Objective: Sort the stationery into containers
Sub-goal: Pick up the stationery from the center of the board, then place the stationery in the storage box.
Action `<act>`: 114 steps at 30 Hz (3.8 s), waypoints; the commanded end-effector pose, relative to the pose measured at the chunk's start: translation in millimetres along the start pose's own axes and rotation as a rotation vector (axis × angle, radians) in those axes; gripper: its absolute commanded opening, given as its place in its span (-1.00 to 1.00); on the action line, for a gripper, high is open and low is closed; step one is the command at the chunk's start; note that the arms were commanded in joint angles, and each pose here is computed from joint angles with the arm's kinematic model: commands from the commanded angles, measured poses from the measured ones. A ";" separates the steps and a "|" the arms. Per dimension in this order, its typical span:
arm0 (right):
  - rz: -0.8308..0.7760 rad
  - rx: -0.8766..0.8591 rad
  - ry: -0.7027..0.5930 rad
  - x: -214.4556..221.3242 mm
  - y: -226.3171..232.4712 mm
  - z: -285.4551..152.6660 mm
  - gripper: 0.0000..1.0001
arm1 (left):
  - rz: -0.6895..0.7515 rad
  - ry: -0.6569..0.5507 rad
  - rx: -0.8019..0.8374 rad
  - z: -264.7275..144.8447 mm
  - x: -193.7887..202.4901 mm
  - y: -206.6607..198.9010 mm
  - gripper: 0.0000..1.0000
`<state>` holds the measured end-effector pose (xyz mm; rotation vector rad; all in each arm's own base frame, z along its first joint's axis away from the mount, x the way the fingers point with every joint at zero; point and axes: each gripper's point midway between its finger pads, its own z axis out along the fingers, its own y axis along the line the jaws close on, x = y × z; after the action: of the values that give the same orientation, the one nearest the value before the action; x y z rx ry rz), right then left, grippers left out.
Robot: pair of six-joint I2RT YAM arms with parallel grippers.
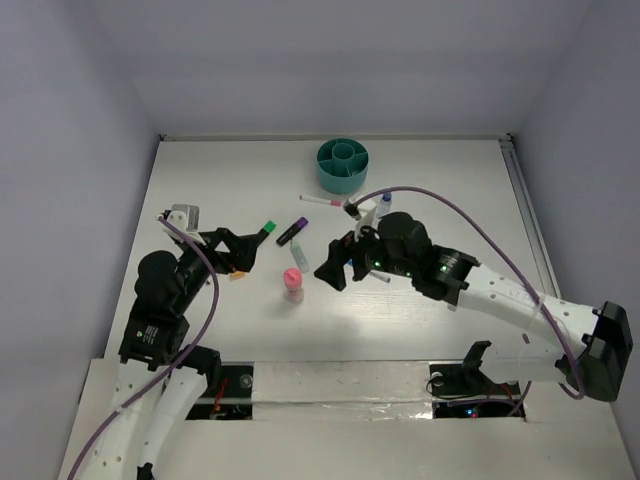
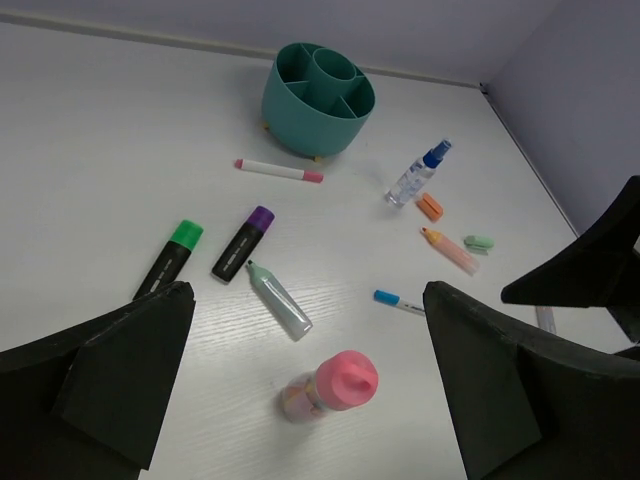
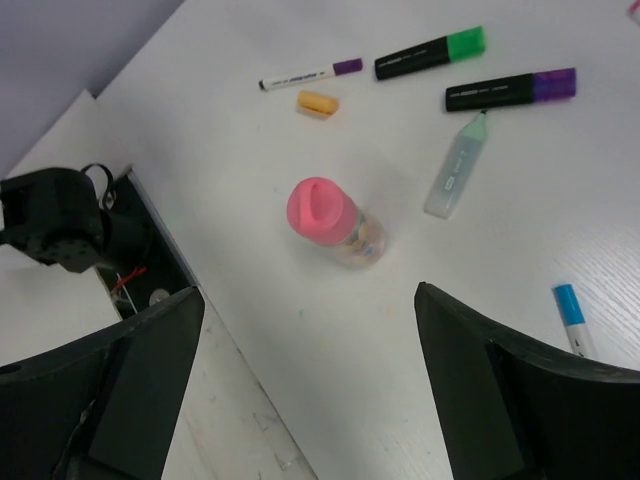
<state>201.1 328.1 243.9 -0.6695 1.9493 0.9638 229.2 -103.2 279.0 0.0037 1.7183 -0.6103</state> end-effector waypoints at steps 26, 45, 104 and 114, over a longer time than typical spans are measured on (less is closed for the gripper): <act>-0.228 0.239 0.202 42.9 12.5 96.7 0.99 | -0.004 -0.058 -0.025 -2.2 -14.4 1.6 0.98; -0.214 0.296 0.242 58.2 -1.7 124.9 -0.19 | -0.005 -0.061 -0.032 -1.8 -15.0 2.8 0.98; -0.099 0.697 -0.195 -213.0 -288.2 107.9 -0.55 | 0.024 -0.044 0.053 -1.3 -10.9 -10.6 0.98; -0.093 0.716 -0.162 -196.7 -306.0 118.7 -0.18 | 0.023 -0.039 0.053 -0.5 -10.0 -10.3 0.98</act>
<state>570.3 269.3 221.5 -0.2613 2.0104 0.1837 225.7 -104.8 282.1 0.0198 1.7049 -0.6217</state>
